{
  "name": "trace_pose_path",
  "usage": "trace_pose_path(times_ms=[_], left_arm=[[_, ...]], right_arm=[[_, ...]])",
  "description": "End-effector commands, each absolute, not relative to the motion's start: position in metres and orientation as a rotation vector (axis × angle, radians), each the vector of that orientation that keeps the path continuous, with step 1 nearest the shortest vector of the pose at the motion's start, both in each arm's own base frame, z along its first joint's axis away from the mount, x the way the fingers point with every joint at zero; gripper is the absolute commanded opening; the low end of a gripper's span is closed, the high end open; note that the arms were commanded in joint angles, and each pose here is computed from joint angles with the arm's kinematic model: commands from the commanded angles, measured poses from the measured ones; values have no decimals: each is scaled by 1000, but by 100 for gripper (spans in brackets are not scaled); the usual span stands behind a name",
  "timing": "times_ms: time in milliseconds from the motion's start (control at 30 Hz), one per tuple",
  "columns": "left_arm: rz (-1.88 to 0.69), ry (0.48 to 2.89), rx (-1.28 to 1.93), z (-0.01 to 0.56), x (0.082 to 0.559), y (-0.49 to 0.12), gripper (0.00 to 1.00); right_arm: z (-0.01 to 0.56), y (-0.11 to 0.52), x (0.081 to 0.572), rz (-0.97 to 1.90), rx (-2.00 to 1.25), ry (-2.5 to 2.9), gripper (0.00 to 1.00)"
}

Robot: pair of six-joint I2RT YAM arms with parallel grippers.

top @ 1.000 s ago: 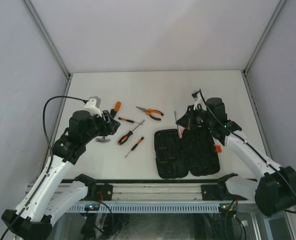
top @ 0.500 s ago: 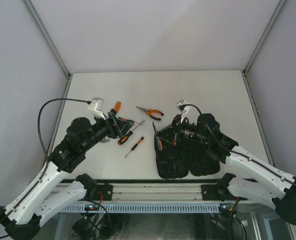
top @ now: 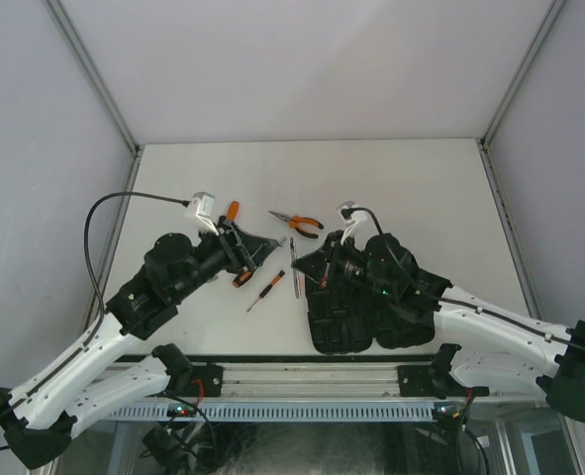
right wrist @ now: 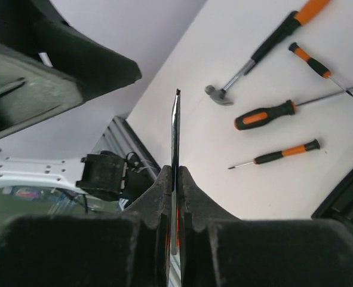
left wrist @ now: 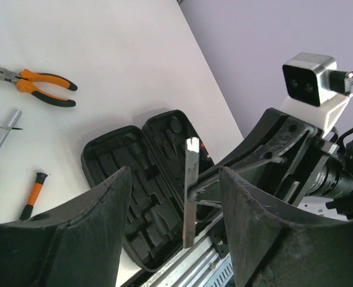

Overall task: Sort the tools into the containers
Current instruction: Adjust the utility knife.

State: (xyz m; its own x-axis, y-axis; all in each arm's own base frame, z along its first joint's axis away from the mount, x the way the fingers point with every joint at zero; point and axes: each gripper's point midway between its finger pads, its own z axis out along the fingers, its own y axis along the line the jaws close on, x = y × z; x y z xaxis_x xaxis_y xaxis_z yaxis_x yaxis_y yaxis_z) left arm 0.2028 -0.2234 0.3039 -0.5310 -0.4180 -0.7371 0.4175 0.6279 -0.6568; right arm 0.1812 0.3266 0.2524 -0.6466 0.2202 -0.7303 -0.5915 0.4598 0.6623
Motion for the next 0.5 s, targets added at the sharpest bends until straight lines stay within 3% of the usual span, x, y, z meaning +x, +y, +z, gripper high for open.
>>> trace_pose_path(times_ms=[0, 467], left_arm=[[-1082, 1812, -39, 317, 206, -232, 65], [-1103, 1910, -5, 285, 208, -262, 59]], right_arm=[[272, 327, 196, 1182, -203, 1879, 0], [283, 345, 187, 1221, -296, 1852, 0]])
